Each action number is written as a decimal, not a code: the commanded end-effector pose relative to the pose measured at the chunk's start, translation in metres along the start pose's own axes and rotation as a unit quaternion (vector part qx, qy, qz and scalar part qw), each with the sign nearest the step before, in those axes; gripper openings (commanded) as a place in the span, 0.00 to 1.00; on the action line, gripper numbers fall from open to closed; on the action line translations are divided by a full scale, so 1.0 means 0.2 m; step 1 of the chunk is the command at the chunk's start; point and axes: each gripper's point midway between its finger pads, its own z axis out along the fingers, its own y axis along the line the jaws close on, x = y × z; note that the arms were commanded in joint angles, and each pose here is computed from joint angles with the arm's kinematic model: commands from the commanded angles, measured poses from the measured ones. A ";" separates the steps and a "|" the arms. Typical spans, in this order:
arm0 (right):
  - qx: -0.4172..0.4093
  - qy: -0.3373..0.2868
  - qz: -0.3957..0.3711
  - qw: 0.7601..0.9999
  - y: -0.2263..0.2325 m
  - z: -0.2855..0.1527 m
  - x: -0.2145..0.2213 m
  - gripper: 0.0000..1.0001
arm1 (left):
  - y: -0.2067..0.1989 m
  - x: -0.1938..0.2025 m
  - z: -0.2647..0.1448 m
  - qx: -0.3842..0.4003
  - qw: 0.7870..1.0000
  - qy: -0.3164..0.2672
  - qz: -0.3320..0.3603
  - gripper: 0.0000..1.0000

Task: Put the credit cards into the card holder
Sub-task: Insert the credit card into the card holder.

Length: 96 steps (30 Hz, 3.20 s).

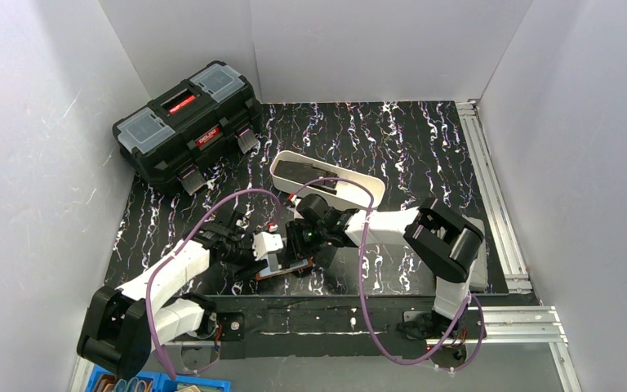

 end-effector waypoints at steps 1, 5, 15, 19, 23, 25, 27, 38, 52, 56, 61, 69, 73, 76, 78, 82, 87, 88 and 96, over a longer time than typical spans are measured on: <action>0.000 -0.019 -0.008 1.000 0.00 -0.05 -0.09 0.30 | 0.00 -0.03 -0.01 0.001 1.000 -0.007 0.009 0.51; -0.005 -0.032 0.003 0.999 -0.04 -0.08 -0.15 0.30 | 0.00 -0.02 -0.02 0.000 1.000 -0.005 0.009 0.51; -0.017 -0.031 0.009 0.999 -0.03 -0.03 -0.20 0.31 | 0.01 -0.03 -0.02 -0.003 1.000 -0.005 0.012 0.51; -0.024 -0.027 0.014 0.999 -0.01 -0.01 -0.22 0.31 | 0.01 -0.02 -0.02 -0.004 1.000 -0.006 0.012 0.51; -0.033 -0.022 0.019 0.999 0.01 0.02 -0.21 0.31 | 0.01 -0.02 -0.02 -0.004 1.000 -0.006 0.013 0.51; -0.038 -0.019 0.017 0.999 0.03 0.04 -0.20 0.30 | 0.01 -0.03 -0.02 -0.005 1.000 -0.007 0.014 0.51; -0.043 -0.015 0.015 0.999 0.05 0.05 -0.19 0.30 | 0.01 -0.03 -0.02 -0.006 1.000 -0.008 0.014 0.51; -0.075 -0.016 0.006 0.997 0.18 0.06 -0.21 0.30 | 0.01 -0.03 -0.02 -0.007 1.000 -0.010 0.015 0.51; -0.053 -0.019 0.030 0.998 0.06 0.01 -0.19 0.30 | 0.01 -0.02 -0.02 -0.007 1.000 -0.006 0.018 0.51; -0.051 -0.018 0.025 0.998 0.05 0.01 -0.19 0.30 | 0.01 -0.03 -0.03 -0.007 1.000 -0.009 0.017 0.51; -0.058 -0.009 0.029 0.998 0.05 0.04 -0.18 0.26 | 0.01 -0.03 -0.03 -0.007 1.000 -0.009 0.016 0.51; -0.074 0.001 0.021 0.997 0.14 0.08 -0.18 0.24 | 0.02 -0.04 -0.02 -0.008 1.000 -0.014 0.016 0.51; -0.078 0.004 0.016 0.997 0.16 0.08 -0.18 0.24 | 0.01 -0.04 -0.02 -0.005 1.000 -0.015 0.020 0.52; -0.082 0.008 0.013 0.996 0.18 0.10 -0.19 0.24 | 0.01 -0.05 -0.02 -0.004 1.000 -0.016 0.022 0.52; -0.079 0.012 0.014 0.997 0.17 0.11 -0.18 0.23 | 0.01 -0.05 -0.02 -0.005 1.000 -0.018 0.022 0.52; -0.058 -0.002 0.012 0.998 0.11 0.05 -0.19 0.24 | 0.00 -0.02 -0.02 -0.005 1.000 -0.013 0.023 0.52; -0.053 -0.004 0.015 0.998 0.06 0.02 -0.18 0.25 | 0.00 -0.02 -0.02 -0.005 1.000 -0.014 0.022 0.52; -0.055 -0.004 0.013 0.998 0.06 0.02 -0.18 0.25 | -0.01 -0.02 -0.02 -0.005 1.000 -0.014 0.021 0.52; -0.054 -0.004 0.007 0.999 0.05 -0.02 -0.15 0.25 | -0.01 -0.02 -0.03 -0.005 1.000 -0.010 0.021 0.52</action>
